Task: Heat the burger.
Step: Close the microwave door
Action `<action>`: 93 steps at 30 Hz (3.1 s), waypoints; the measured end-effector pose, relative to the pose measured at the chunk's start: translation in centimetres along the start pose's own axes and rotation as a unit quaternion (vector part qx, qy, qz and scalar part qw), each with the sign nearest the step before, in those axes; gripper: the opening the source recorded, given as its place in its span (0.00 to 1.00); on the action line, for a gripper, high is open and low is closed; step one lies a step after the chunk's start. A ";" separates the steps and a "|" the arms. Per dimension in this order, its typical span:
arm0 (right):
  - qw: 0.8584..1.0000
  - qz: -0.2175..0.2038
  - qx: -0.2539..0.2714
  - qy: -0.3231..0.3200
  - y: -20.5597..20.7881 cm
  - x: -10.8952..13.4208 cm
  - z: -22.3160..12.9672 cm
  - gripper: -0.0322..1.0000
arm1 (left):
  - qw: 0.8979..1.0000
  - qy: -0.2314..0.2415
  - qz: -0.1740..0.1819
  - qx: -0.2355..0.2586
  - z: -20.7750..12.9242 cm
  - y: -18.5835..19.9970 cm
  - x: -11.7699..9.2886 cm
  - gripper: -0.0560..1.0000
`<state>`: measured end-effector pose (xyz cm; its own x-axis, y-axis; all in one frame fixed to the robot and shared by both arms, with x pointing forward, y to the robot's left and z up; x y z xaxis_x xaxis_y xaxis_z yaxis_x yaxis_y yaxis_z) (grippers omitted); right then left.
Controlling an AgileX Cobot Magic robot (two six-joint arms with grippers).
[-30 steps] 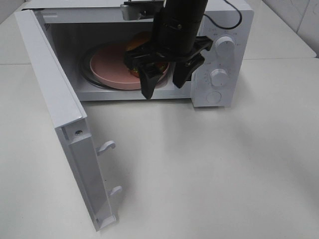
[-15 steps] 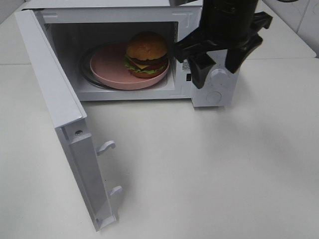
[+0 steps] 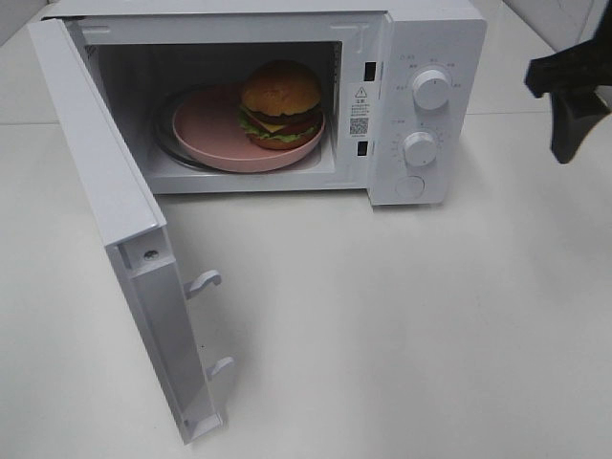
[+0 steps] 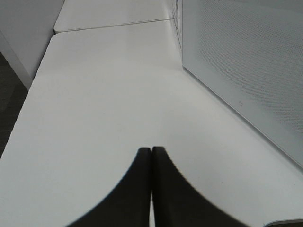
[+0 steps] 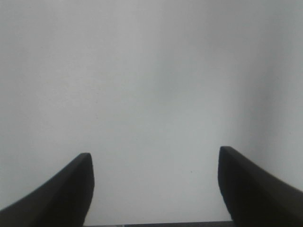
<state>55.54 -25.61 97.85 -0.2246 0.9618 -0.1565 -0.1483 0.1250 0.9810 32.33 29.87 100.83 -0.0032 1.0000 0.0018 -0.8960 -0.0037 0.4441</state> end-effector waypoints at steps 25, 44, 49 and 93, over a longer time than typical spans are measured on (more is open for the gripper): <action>0.997 0.001 -0.058 -0.051 0.2 -0.1 -19.4 0.70 | 1.000 0.000 0.000 0.000 0.0 0.0 0.0 0.05; 0.942 -0.018 -0.333 -0.026 2.7 0.2 -21.8 0.70 | 1.000 0.000 0.000 0.000 0.0 0.0 0.0 0.05; 0.912 -0.027 -0.407 -0.032 4.2 0.1 -22.9 0.70 | 1.000 0.000 0.000 0.000 0.0 0.0 0.0 0.05; 0.895 -0.026 -0.445 -0.022 5.0 0.5 -23.6 0.70 | 0.998 -0.015 -0.041 -0.055 5.1 -4.9 -1.4 0.05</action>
<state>31.93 -30.28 100.01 -0.1597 0.9713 -0.1764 -0.8705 -0.0543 0.4892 38.97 28.49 103.23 0.0843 0.9964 -0.0033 -0.9357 0.0803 0.3436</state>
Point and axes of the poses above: a point on each arm's last joint axis where the gripper is mounted, y pointing back along that axis away from the gripper, x along the wrist's bending axis when the last joint is at zero, z = x × y, the point moved 10 cm from there along -y, pointing out along that axis toward the gripper, and after that the axes turned 6 degrees about y, right-handed, at the moved point
